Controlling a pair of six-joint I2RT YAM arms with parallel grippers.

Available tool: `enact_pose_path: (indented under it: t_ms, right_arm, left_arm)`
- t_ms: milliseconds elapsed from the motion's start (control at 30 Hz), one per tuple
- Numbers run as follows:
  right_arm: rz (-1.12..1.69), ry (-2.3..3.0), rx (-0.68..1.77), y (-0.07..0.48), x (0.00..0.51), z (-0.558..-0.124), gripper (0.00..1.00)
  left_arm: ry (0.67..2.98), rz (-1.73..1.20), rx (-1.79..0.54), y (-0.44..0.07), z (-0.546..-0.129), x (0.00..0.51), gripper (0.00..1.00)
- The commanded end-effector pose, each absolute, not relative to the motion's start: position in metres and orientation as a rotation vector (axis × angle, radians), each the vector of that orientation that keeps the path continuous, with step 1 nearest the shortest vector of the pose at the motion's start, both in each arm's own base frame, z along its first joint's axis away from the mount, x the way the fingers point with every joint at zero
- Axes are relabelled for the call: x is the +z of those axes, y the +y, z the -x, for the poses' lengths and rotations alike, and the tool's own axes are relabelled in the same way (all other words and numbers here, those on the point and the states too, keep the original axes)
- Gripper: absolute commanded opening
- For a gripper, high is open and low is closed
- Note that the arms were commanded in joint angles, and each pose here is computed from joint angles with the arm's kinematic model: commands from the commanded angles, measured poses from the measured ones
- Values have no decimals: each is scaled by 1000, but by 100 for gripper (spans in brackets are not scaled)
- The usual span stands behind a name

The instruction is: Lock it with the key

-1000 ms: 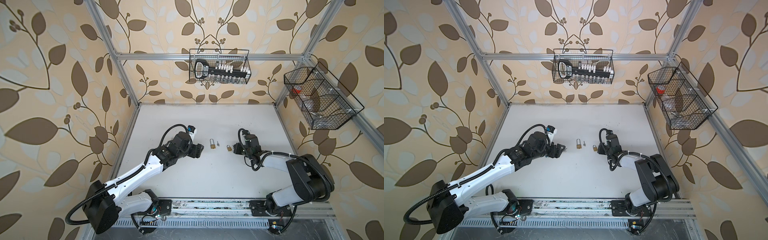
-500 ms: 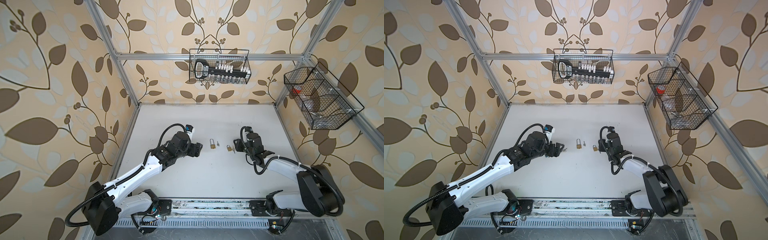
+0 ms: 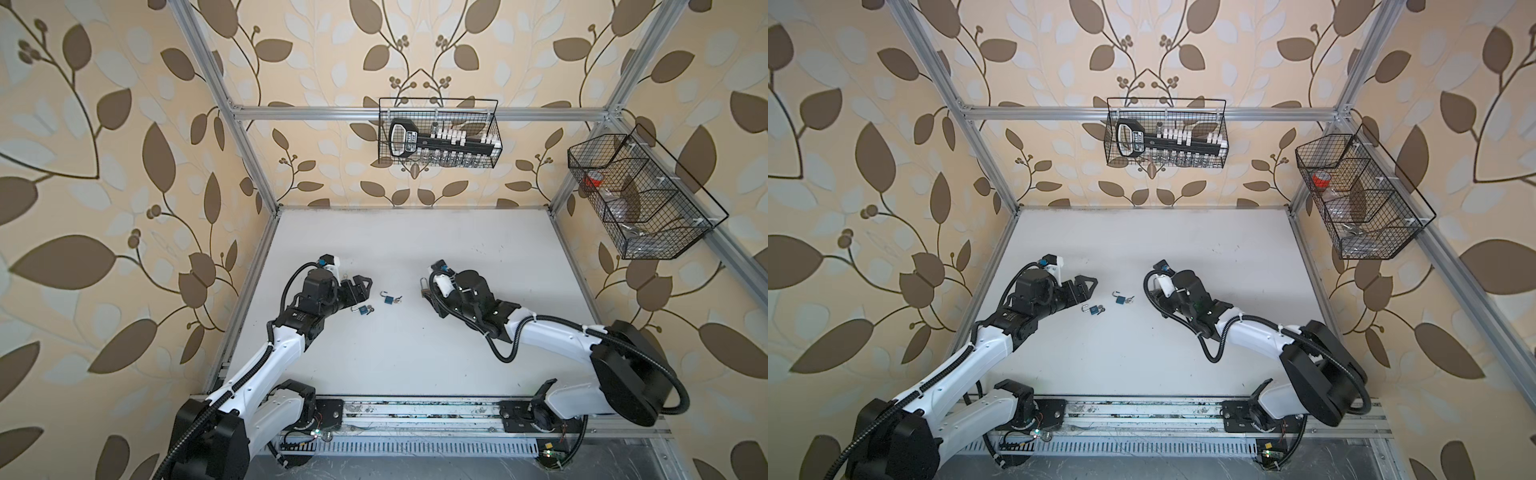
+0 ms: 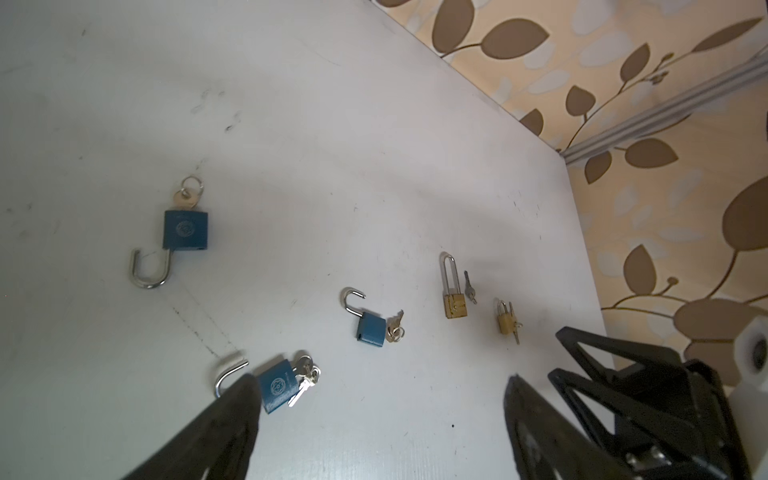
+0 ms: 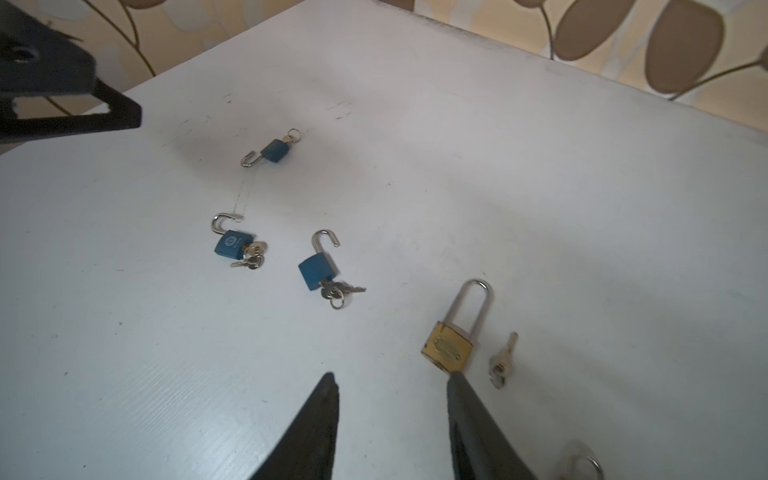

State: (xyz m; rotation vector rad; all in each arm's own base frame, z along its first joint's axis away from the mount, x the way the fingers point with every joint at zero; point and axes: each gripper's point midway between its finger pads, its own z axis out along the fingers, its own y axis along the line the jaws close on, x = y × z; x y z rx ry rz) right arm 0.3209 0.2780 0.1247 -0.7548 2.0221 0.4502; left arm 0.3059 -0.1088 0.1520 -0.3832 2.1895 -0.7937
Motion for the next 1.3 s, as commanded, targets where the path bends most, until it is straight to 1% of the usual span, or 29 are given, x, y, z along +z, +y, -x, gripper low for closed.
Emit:
enact_pose_path:
  t_ms: [0,100,200,300,433,500,600,933,1267]
  right_arm:
    - [996,1998,539,316,111,-312,45]
    - [1141,2015,566,339,91,-313,45]
    - [1238,1996,584,354,80,-318,45]
    - [1315,1976,589,367,70,-325,44]
    - [1392,1977,577,377,55,-333,45]
    - [1413,1985,565,380,50,-337,45]
    - [1431,1994,542,381,42,-342,44]
    - [1479,2039,502,380,20,-346,44]
    - [1496,2073,521,381,5,-344,42]
  left_arm:
    - [2074,501,-972,-101,-309,168,92]
    - [2037,598,-1018,-83,-309,163,91]
    - [2038,622,-1018,-76,-307,162,91]
    - [2031,635,-1015,-71,-306,165,91]
    - [1998,698,-1068,-61,-306,161,91]
    - [1972,762,-1104,-54,-306,160,91]
    - [1962,790,-1100,-47,-305,158,91]
    - [1967,784,-1087,-43,-304,158,91]
    - [1985,784,-1074,-43,-303,157,90]
